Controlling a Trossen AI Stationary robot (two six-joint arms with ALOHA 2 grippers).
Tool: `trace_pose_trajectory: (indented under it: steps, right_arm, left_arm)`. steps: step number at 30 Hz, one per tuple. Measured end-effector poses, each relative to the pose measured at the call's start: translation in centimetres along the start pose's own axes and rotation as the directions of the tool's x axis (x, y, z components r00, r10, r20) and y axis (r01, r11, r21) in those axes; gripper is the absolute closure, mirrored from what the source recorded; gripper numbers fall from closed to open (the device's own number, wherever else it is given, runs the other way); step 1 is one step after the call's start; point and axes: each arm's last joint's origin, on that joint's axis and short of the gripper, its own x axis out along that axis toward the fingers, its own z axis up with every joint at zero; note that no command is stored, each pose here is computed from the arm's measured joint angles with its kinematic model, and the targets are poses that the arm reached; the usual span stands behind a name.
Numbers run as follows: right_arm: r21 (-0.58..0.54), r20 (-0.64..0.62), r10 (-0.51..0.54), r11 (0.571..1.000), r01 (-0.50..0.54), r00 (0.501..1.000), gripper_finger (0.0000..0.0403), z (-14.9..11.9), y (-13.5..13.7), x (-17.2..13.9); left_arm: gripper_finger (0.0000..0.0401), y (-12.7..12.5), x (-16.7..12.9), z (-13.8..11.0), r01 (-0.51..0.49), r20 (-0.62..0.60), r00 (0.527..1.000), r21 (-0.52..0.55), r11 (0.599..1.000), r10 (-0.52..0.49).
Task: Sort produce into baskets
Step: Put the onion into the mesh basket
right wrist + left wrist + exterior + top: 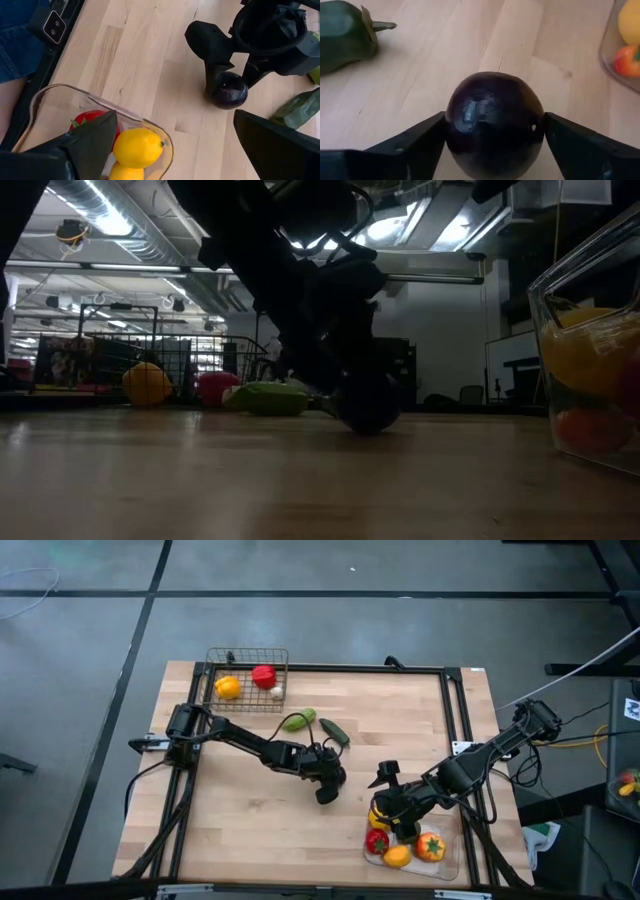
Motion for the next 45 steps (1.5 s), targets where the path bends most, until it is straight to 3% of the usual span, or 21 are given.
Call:
trace_pose_trajectory:
  steps: [7, 18, 24, 29, 37, 45]
  right_arm:
    - [0.0, 0.0, 0.0, 1.0, 0.0, 1.0, 0.0006, 0.0, 0.0, 0.0]
    - [-0.039, 0.008, 0.003, 0.999, -0.003, 1.0, 0.0006, 0.2, -0.3, -0.2]
    - [-0.018, 0.096, 0.209, 0.978, -0.209, 0.973, 0.0006, 1.9, -2.6, -3.1]
    - [0.016, 0.225, 0.235, 0.969, -0.245, 0.945, 0.0006, 1.6, -6.6, -6.8]
    - [0.032, 0.426, 0.142, 0.985, -0.172, 0.894, 0.0006, -2.3, -11.0, -12.0]
    - [0.054, 0.562, 0.085, 0.989, -0.139, 0.823, 0.0006, -8.3, -12.0, -11.0]
  left_arm:
    - [0.0133, 0.0, -0.1, 0.2, 0.002, 0.01, 1.0, -0.038, 0.999, -0.002]
    - [0.013, 0.4, -1.9, 1.8, 0.023, 0.069, 0.997, -0.074, 0.997, -0.017]
    - [0.013, 1.3, -3.8, 3.5, 0.03, 0.124, 0.992, -0.102, 0.994, -0.017]
    - [0.013, 2.2, -6.0, 5.2, 0.039, 0.192, 0.981, -0.102, 0.994, -0.019]
    - [0.013, 4.6, -10.4, 7.7, 0.019, 0.289, 0.957, -0.123, 0.992, 0.018]
    - [0.013, 8.1, -14.8, 9.4, -0.091, 0.381, 0.911, -0.184, 0.979, 0.157]
